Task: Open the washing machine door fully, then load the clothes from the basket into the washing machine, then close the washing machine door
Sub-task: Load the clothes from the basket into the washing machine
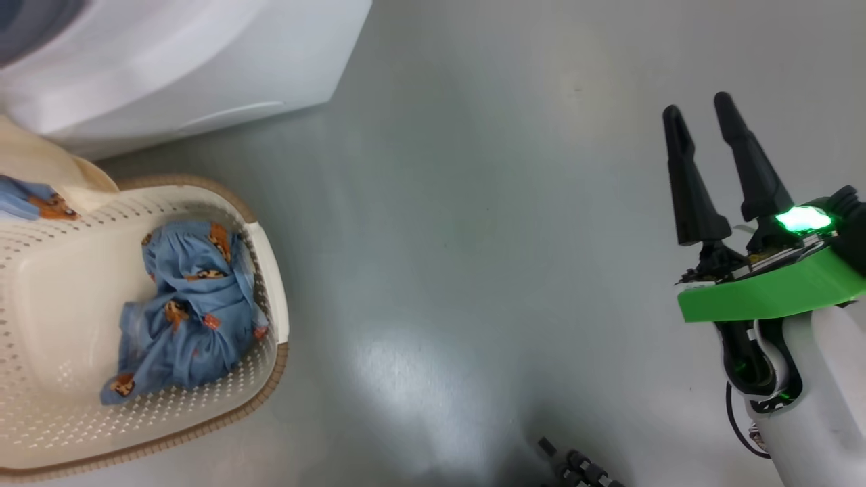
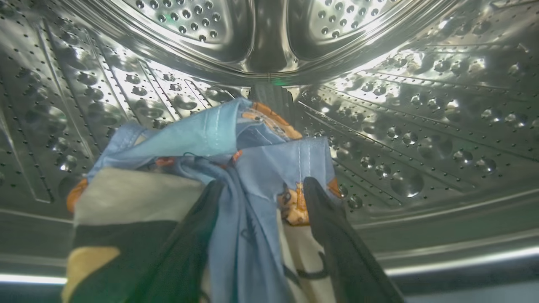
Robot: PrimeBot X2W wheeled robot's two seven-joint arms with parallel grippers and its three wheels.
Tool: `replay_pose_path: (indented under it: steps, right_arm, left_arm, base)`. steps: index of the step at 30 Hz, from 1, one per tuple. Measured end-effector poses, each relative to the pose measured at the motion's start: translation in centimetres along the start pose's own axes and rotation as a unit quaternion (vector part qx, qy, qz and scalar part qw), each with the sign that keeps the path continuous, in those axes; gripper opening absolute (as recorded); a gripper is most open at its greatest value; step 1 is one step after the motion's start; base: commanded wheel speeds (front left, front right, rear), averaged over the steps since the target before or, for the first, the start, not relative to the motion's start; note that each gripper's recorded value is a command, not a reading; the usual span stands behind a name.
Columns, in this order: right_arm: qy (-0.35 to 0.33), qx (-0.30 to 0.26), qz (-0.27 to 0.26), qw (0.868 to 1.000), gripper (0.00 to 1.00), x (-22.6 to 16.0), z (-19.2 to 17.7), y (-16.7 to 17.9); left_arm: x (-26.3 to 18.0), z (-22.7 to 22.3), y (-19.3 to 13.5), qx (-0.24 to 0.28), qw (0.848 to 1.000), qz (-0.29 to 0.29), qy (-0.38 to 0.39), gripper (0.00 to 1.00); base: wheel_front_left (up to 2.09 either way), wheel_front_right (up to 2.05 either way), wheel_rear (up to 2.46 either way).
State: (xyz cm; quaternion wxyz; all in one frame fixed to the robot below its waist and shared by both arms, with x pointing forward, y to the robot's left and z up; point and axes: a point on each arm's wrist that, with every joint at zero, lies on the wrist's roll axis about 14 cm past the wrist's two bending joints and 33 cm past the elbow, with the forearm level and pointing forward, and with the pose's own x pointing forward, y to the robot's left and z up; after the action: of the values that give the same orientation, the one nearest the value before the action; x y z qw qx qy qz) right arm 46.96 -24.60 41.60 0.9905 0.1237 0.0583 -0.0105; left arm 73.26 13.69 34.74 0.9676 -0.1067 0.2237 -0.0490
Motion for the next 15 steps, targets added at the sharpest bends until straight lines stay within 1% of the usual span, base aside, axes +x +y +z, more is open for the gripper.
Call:
replay_pose_path:
  steps: [2,6,11,15]
  right_arm:
    - [-0.002,0.002,0.004,1.000,1.00,-0.1,0.2,0.4]
    - [-0.011,0.003,0.009,1.000,1.00,-0.3,1.0,0.8]
    - [-0.022,0.005,0.016,1.000,1.00,-0.5,2.0,1.3]
    - [-0.034,0.005,0.022,0.999,1.00,-0.7,3.1,1.8]
  left_arm:
    - [-0.4,-0.1,-0.2,0.000,1.000,-0.002,0.011,1.00]
    - [-1.2,1.0,-0.4,0.002,1.000,-0.008,0.003,1.00]
    - [-2.4,3.1,-0.7,0.007,0.999,-0.015,-0.050,1.00]
    - [-4.0,3.6,-0.7,0.017,0.996,-0.016,-0.083,1.00]
  base:
    - [0.00,0.00,0.00]
    - [0.00,0.00,0.00]
    - [0.00,0.00,0.00]
    - [0.00,0.00,0.00]
